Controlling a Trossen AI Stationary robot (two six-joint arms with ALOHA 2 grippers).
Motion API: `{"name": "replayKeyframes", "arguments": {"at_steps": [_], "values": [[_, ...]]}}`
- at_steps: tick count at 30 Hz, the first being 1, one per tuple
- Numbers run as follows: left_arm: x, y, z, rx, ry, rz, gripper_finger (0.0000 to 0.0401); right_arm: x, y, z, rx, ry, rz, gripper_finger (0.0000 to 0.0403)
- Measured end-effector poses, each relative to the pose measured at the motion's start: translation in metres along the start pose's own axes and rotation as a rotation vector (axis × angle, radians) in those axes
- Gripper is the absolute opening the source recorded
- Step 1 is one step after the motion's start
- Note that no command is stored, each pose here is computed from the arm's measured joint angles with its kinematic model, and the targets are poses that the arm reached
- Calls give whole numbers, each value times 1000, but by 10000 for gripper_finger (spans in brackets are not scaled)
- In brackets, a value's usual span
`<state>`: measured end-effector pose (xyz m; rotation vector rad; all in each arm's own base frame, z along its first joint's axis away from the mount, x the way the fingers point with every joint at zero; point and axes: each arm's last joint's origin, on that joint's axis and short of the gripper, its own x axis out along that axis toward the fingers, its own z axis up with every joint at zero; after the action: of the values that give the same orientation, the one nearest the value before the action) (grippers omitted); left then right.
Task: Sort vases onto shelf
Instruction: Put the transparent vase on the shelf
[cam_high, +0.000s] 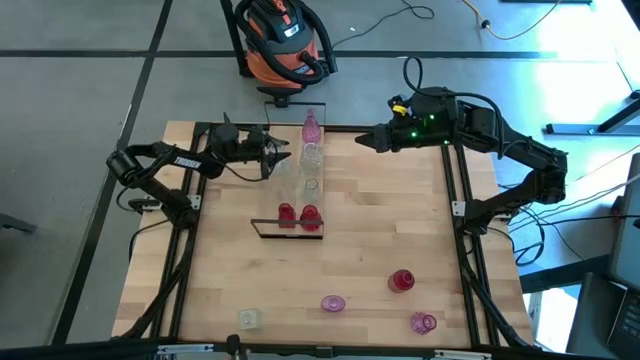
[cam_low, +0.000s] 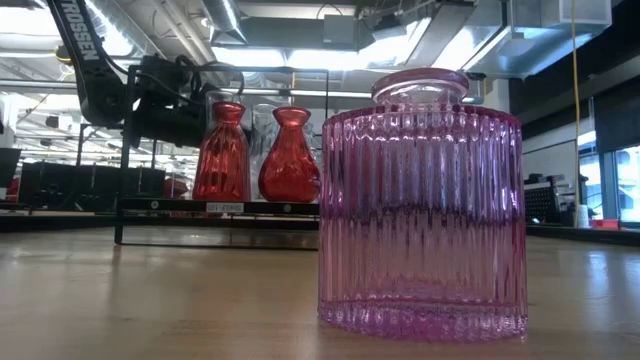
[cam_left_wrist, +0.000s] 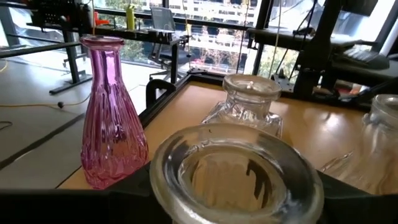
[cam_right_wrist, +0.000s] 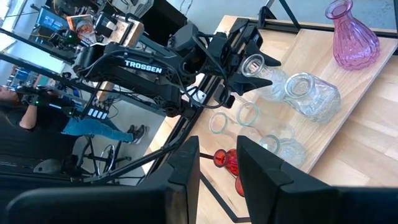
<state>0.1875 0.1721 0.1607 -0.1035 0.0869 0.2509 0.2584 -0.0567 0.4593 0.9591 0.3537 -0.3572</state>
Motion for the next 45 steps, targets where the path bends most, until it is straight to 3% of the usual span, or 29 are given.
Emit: {"name": "replayKeyframes", "arguments": {"at_steps": [7, 12, 16, 23, 33, 37, 40, 42, 45], "values": [[-1, -1, 12, -64, -104, -36, 190, 0, 0, 0, 0, 0, 0, 91], [0, -2, 10, -144, -83, -56, 192, 0, 0, 0, -4, 0, 0, 91], [1, -5, 4, -164, -31, -70, 218, 0, 0, 0, -22, 0, 0, 91], [1, -4, 8, -143, -64, -64, 274, 0, 0, 0, -27, 0, -1, 91], [-21, -14, 60, -260, -394, -216, 276, 0, 0, 0, -69, -7, -7, 91], [-35, -5, 63, -387, -278, -129, 248, 0, -1, 1, -124, -32, -28, 91], [-49, 3, 52, -481, -106, 47, 214, 0, -1, 1, -173, -47, -44, 91], [-59, 3, 45, -494, -20, 156, 188, 0, -1, 2, -195, -52, -49, 91], [-69, -2, 39, -493, 85, 237, 148, 0, -1, 2, -240, -57, -56, 91]]}}
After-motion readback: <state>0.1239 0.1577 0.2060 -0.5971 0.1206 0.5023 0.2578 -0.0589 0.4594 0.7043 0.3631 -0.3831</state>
